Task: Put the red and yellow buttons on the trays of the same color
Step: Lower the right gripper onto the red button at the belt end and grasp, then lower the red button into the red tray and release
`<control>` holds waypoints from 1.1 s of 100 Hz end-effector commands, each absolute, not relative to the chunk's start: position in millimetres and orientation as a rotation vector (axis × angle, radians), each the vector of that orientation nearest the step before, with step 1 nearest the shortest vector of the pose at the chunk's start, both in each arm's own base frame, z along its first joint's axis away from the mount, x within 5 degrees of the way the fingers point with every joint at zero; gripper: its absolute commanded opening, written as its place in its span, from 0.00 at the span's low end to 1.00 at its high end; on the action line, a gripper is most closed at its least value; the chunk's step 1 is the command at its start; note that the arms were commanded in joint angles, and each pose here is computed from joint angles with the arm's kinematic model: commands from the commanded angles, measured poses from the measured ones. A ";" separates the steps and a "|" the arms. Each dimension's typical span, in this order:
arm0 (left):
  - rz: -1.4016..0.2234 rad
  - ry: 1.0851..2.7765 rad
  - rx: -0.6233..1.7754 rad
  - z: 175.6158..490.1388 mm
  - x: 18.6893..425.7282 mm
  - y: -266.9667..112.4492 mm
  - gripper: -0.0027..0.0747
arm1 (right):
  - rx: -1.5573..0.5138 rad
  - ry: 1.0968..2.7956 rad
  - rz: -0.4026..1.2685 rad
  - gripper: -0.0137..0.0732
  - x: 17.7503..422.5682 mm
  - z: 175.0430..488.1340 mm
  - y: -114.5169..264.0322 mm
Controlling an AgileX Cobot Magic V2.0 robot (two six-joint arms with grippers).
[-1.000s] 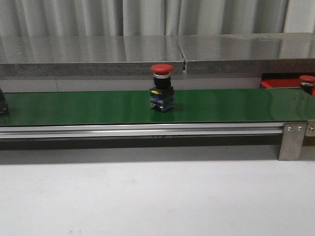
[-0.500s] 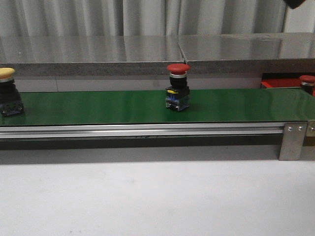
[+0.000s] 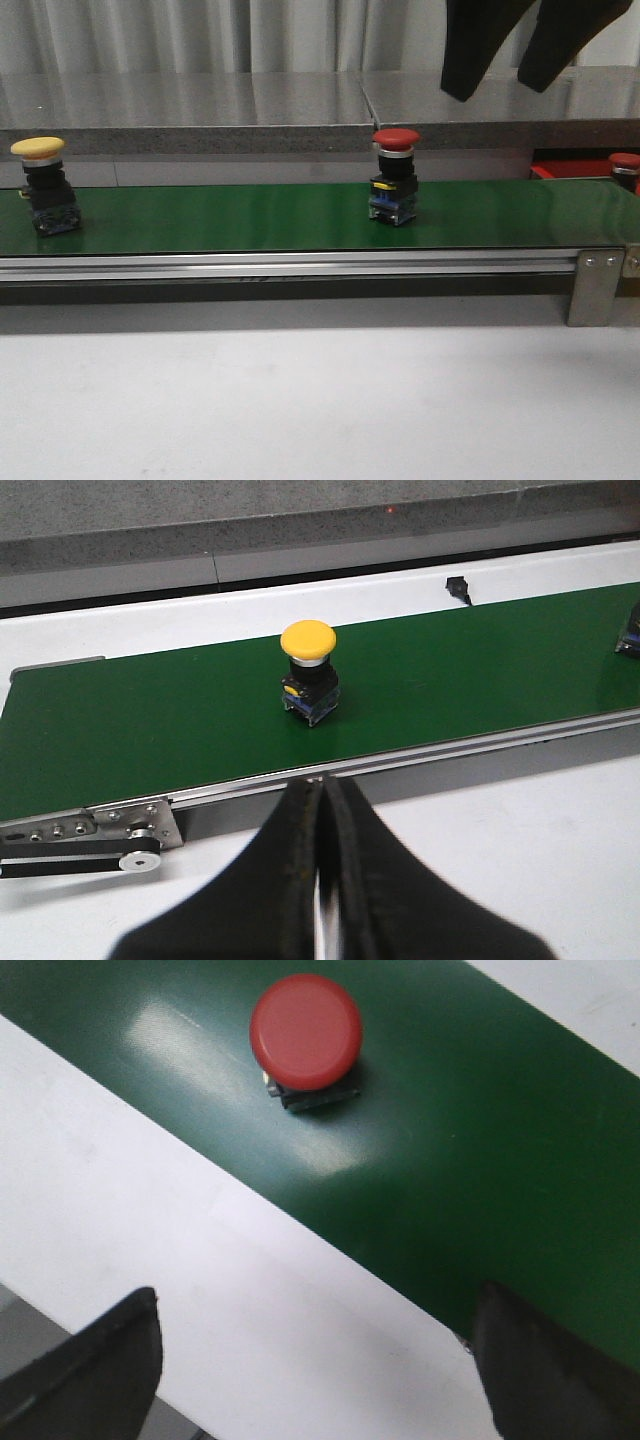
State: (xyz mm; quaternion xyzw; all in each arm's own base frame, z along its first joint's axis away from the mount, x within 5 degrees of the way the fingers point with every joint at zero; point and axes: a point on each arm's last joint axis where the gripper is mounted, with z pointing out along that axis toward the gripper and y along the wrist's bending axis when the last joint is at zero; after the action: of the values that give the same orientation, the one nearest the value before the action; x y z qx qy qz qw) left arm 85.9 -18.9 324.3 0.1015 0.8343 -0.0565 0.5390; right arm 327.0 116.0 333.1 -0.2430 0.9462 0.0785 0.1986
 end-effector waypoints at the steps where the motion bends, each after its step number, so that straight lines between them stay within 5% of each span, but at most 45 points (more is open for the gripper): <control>1: -0.149 1.895 0.221 337.8 87.8 -19.6 0.01 | -0.710 2.596 0.228 0.88 332.0 348.5 119.3; 51: -0.149 1.895 0.221 337.8 87.8 -19.6 0.01 | -0.694 2.514 0.191 0.86 388.9 297.6 134.9; 63: -0.149 1.895 0.221 337.8 87.8 -19.6 0.01 | -0.688 2.489 0.177 0.75 391.6 298.1 134.4; 85: -0.149 1.895 0.221 337.8 87.8 -19.6 0.01 | -0.695 2.484 0.158 0.37 391.3 299.5 133.1; 110: -0.149 1.895 0.221 337.8 87.8 -19.6 0.01 | -0.587 2.442 0.166 0.33 379.4 331.2 117.2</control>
State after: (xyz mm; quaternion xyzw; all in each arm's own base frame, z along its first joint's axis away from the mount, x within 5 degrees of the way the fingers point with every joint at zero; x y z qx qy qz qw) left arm 85.9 -18.9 324.3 0.1015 0.8343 -0.0565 0.5390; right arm 389.5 131.4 278.4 -0.2506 0.9385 0.0586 0.2302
